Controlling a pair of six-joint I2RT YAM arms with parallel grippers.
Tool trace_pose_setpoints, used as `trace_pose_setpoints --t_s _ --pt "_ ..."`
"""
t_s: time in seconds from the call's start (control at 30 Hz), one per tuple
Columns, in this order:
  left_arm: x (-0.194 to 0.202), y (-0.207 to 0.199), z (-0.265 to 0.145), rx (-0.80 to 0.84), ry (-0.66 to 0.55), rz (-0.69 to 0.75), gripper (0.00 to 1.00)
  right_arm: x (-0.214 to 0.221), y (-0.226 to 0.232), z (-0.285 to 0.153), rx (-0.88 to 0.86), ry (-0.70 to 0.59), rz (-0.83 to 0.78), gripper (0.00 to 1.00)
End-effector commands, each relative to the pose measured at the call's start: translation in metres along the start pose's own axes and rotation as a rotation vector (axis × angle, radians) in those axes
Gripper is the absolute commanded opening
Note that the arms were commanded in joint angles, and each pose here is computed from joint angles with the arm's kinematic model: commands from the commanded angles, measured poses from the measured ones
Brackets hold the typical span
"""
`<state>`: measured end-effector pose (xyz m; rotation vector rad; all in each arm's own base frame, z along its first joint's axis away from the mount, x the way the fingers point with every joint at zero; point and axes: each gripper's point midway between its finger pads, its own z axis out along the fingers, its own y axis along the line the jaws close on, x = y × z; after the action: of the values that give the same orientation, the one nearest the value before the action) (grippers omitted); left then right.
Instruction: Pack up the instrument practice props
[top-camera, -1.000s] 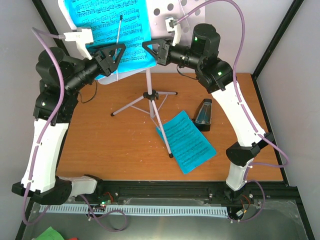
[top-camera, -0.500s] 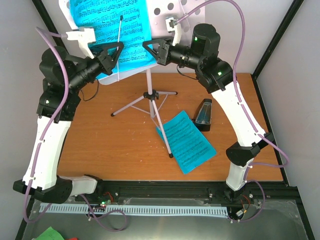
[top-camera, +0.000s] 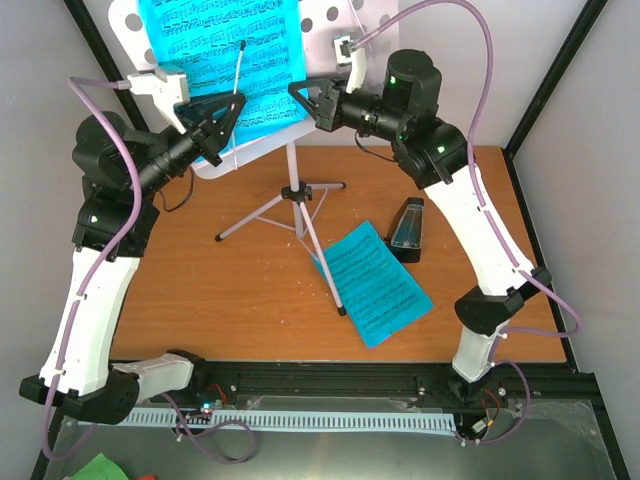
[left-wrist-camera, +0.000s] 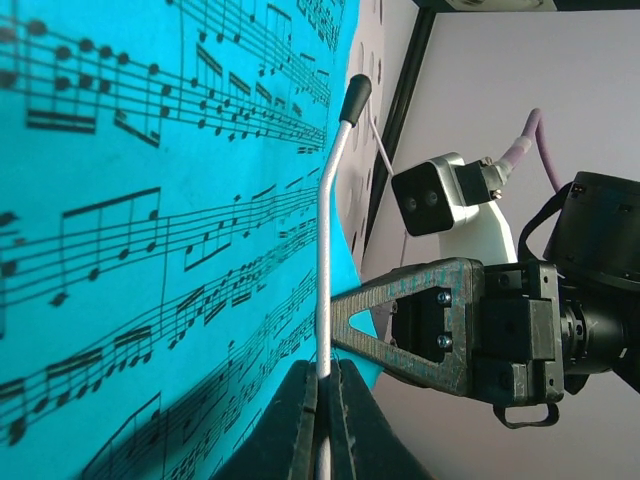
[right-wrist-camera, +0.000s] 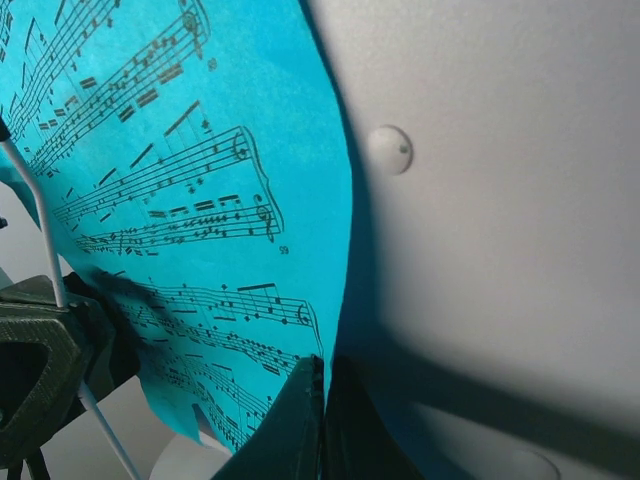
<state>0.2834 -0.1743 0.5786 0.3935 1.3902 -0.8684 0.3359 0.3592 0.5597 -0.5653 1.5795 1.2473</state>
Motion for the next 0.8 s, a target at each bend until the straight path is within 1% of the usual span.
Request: trace_pose_setpoints --t_s 0.0,0.23,0.4,0.47,0.57,0.67,0.7,0.77 --pt "-0.011 -0.019 -0.009 0.074 -0.03 0.078 0.0 -0.02 0.011 -0.02 0.039 -0.076 -0.047 0.03" --pt "-0.005 -0.013 -0.004 0.06 -0.02 0.055 0.0 -0.041 0.01 -0.046 0.136 -0.179 -0.091 0.03" --pt "-0.007 -0.006 -0.004 0.026 -0.04 0.033 0.01 -0.062 0.011 -0.093 0.278 -0.298 -0.154 0.03" --pt "-0.007 -0.001 -0.003 -0.001 -0.038 0.013 0.03 -0.067 0.01 -0.114 0.345 -0.334 -0.178 0.03" --pt "-0.005 0.003 -0.005 -0.029 -0.035 0.005 0.1 -0.068 0.013 -0.149 0.419 -0.377 -0.207 0.03" --pt "-0.003 0.002 -0.005 -0.018 -0.027 0.019 0.18 -0.065 0.017 -0.18 0.465 -0.423 -0.233 0.03" --pt "-0.001 0.002 -0.004 -0.019 -0.021 0.019 0.23 -0.063 0.019 -0.189 0.477 -0.426 -0.24 0.03" --pt "0.0 0.003 -0.004 -0.022 -0.011 0.011 0.38 -0.058 0.022 -0.204 0.496 -0.419 -0.244 0.03"
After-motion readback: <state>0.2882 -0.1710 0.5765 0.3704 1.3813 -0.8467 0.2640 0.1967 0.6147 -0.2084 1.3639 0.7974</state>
